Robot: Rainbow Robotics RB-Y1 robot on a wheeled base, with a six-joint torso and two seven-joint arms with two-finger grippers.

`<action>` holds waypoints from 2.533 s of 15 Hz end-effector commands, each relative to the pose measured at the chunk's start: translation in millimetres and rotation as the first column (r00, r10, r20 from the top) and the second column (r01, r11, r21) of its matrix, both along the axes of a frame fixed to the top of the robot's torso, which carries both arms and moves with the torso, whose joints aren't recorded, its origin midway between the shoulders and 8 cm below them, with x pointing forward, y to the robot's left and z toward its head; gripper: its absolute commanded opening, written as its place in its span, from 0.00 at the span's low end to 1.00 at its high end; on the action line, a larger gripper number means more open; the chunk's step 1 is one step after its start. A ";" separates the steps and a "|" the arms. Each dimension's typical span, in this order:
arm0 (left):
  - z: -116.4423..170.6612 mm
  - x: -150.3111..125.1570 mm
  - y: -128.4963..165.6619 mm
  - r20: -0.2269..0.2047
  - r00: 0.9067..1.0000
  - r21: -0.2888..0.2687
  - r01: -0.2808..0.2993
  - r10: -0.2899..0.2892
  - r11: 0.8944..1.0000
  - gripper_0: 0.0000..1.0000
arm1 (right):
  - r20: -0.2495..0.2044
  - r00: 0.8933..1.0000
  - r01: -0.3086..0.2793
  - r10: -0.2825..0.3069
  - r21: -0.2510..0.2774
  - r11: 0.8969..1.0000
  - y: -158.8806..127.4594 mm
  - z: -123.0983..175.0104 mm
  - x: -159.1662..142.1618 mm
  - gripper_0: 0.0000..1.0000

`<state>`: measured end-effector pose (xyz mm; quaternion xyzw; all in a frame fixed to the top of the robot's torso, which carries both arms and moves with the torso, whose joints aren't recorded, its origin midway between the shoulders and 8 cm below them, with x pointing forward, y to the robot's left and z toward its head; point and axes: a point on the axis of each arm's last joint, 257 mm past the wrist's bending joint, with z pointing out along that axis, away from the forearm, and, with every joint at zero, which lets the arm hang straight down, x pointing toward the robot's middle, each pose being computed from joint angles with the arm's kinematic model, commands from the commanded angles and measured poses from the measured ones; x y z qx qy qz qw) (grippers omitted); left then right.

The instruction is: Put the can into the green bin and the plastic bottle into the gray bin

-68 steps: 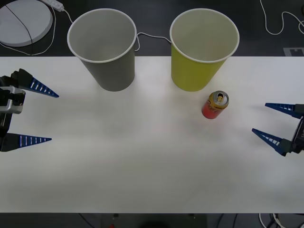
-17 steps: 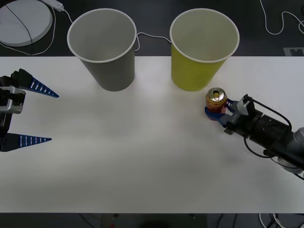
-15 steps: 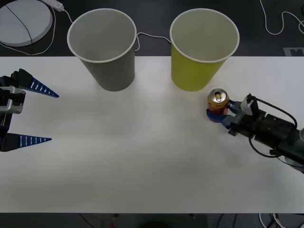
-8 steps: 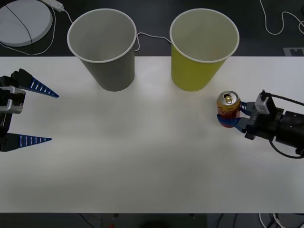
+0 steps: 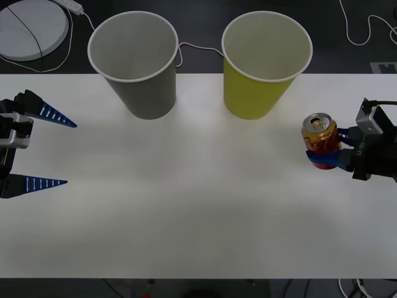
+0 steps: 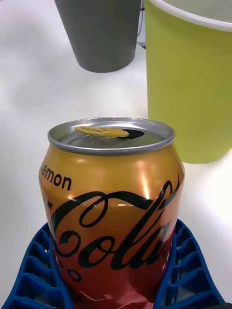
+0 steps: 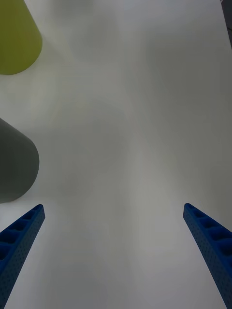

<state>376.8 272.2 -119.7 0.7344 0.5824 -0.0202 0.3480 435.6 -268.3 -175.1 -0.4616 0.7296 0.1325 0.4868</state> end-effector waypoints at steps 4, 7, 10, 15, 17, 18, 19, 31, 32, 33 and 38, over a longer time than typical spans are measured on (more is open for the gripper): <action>0.0 0.0 0.0 0.000 1.000 0.000 0.000 0.000 1.000 1.00 | -0.116 0.991 0.054 -0.068 -0.123 0.991 -9.3 45.2 -20.8 0.00; 0.0 0.0 0.0 0.000 1.000 0.000 0.000 0.000 1.000 1.00 | -0.164 0.982 0.057 -0.090 -0.192 0.980 -16.3 78.3 -21.9 0.00; 0.0 0.0 0.0 0.000 1.000 0.000 0.000 0.000 1.000 1.00 | -0.151 0.979 0.101 -0.138 -0.228 0.968 -14.5 121.2 -9.4 0.00; 0.0 0.0 0.0 0.000 1.000 0.000 0.000 0.000 1.000 1.00 | -0.181 0.964 0.140 -0.195 -0.278 0.950 4.9 152.0 7.1 0.00; 0.0 0.0 0.0 0.000 1.000 0.000 0.000 0.000 1.000 1.00 | -0.183 0.965 0.133 -0.190 -0.284 0.949 13.0 165.7 25.0 0.00; 0.0 0.0 0.0 0.000 1.000 0.000 0.000 0.000 1.000 1.00 | -0.185 0.965 0.130 -0.189 -0.291 0.948 17.4 170.7 32.8 0.00; 0.0 0.0 0.0 0.000 1.000 0.000 0.000 0.000 1.000 1.00 | -0.188 0.963 0.131 -0.193 -0.299 0.945 20.4 175.7 41.5 0.00; 0.0 0.0 0.0 0.000 1.000 0.000 0.000 0.000 1.000 1.00 | -0.171 0.947 0.192 -0.273 -0.382 0.904 67.2 189.6 136.2 0.00; 0.0 0.0 0.0 0.000 1.000 0.000 0.000 0.000 1.000 1.00 | -0.175 0.944 0.194 -0.280 -0.391 0.900 72.8 186.3 141.6 0.00; 0.0 0.0 0.0 0.000 1.000 0.000 0.000 0.000 1.000 1.00 | -0.181 0.942 0.197 -0.284 -0.390 0.900 76.0 185.2 145.2 0.00; 0.0 0.0 0.0 0.000 1.000 0.000 0.000 0.000 1.000 1.00 | -0.171 0.944 0.195 -0.284 -0.407 0.892 87.2 190.4 158.2 0.00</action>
